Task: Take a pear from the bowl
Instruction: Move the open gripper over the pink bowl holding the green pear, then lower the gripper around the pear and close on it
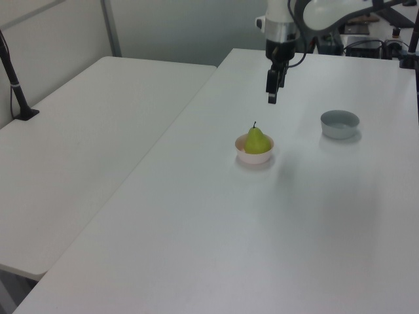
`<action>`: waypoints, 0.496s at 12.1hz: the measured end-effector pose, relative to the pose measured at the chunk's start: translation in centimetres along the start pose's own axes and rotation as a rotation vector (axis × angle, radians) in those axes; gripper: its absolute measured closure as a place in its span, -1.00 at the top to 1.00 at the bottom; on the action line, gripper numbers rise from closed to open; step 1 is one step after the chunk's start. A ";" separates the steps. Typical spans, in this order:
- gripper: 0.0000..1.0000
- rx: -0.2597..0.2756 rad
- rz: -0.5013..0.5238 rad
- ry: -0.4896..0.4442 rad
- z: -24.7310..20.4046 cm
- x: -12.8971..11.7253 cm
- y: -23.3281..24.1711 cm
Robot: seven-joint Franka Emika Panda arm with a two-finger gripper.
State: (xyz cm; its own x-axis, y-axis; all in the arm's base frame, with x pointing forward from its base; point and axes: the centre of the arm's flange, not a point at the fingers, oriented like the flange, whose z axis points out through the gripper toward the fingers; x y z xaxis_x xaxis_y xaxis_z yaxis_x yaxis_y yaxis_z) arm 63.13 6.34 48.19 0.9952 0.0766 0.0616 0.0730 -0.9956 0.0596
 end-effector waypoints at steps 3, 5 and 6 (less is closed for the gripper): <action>1.00 0.005 -0.025 -0.002 3.9 1.3 -1.7; 1.00 0.002 -0.047 -0.010 6.9 2.0 -3.0; 0.93 0.001 -0.054 -0.008 8.1 2.3 -3.3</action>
State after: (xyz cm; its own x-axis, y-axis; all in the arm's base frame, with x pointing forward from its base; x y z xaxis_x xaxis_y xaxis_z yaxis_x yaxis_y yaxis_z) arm 65.68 9.37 40.07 0.9903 0.1293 0.0500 0.1262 -0.9901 0.0613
